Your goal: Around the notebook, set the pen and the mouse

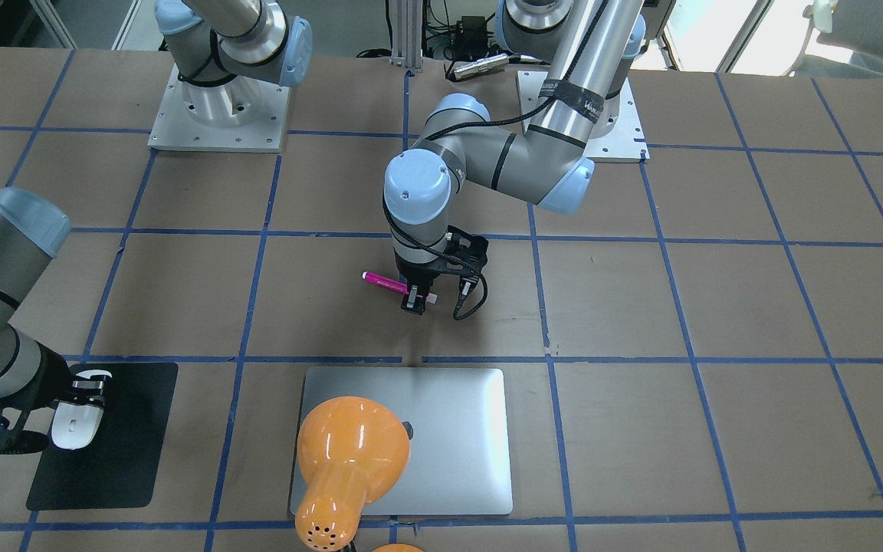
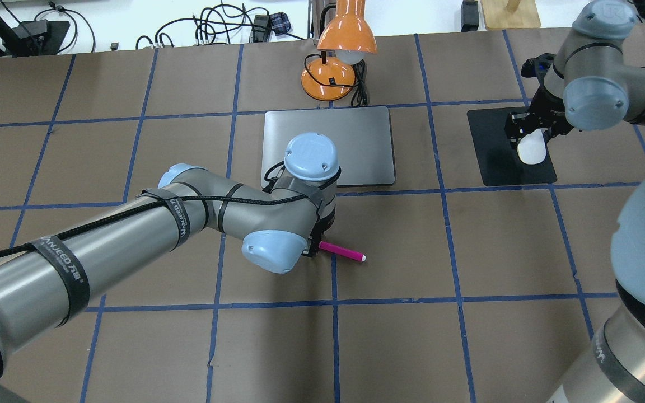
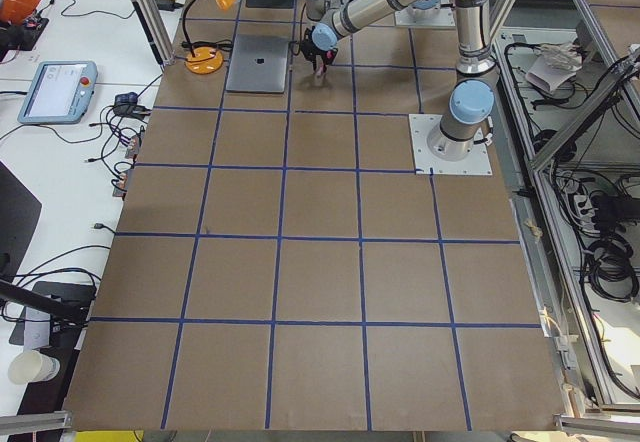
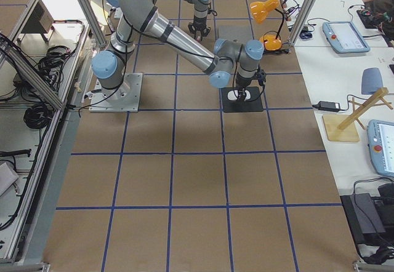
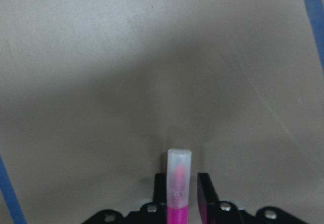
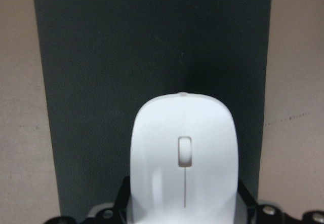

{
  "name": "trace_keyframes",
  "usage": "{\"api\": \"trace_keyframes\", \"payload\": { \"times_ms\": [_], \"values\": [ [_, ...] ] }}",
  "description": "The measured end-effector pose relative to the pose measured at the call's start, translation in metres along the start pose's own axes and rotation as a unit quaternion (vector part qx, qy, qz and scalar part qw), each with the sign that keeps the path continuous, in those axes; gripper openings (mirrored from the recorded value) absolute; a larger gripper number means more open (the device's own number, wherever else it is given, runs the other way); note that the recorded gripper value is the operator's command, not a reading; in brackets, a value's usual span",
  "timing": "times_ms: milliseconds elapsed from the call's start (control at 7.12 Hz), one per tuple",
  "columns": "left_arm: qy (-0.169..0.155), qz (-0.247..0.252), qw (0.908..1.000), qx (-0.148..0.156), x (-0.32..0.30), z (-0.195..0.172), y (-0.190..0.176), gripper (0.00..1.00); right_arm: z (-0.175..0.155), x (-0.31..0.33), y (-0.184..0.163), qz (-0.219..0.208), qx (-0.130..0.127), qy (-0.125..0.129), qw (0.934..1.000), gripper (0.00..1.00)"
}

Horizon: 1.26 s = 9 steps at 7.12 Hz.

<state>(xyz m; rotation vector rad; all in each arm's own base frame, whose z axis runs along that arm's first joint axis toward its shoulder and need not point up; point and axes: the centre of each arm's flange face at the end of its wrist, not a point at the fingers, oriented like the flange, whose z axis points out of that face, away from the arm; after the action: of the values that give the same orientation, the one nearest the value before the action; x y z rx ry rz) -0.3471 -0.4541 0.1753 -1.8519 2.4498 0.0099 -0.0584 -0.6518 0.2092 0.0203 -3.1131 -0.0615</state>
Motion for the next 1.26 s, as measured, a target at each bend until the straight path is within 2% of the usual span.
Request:
{"api": "trace_keyframes", "payload": {
  "times_ms": [140,281,421,561,702,842,982,1123,1263],
  "values": [
    [0.01,0.01,0.9999,-0.002,0.006,-0.011,-0.009,1.0,0.011,0.0,-0.007,0.002,0.003,-0.002,1.0,0.45],
    [0.024,0.054,0.9982,-0.004,0.014,-0.033,-0.027,1.0,0.022,-0.001,-0.014,0.007,0.005,-0.003,1.0,0.59],
    [0.03,0.132,0.9909,-0.003,0.02,-0.068,-0.046,0.98,0.028,-0.002,-0.018,0.009,0.006,-0.003,0.9999,0.88],
    [0.013,0.218,0.9758,-0.004,0.025,-0.114,-0.071,0.94,0.031,-0.002,-0.019,0.01,0.007,-0.003,0.9999,1.0],
    [-0.015,0.311,0.9502,-0.015,0.029,-0.173,-0.112,0.95,0.032,-0.002,-0.019,0.011,0.007,-0.003,0.9999,1.0],
    [-0.026,0.394,0.9184,-0.029,0.028,-0.23,-0.157,0.96,0.029,-0.002,-0.02,0.01,0.009,-0.003,0.9999,1.0],
    [-0.015,0.467,0.8836,-0.034,0.024,-0.274,-0.193,1.0,0.018,-0.006,-0.023,0.007,0.017,0.0,0.9998,1.0],
    [0.004,0.528,0.8489,-0.027,0.021,-0.302,-0.216,1.0,-0.006,-0.02,-0.028,-0.004,0.027,0.005,0.9996,1.0],
    [0.022,0.567,0.8231,-0.012,0.022,-0.315,-0.225,1.0,-0.041,-0.047,-0.026,-0.024,0.03,0.009,0.9992,1.0]
  ]
}}
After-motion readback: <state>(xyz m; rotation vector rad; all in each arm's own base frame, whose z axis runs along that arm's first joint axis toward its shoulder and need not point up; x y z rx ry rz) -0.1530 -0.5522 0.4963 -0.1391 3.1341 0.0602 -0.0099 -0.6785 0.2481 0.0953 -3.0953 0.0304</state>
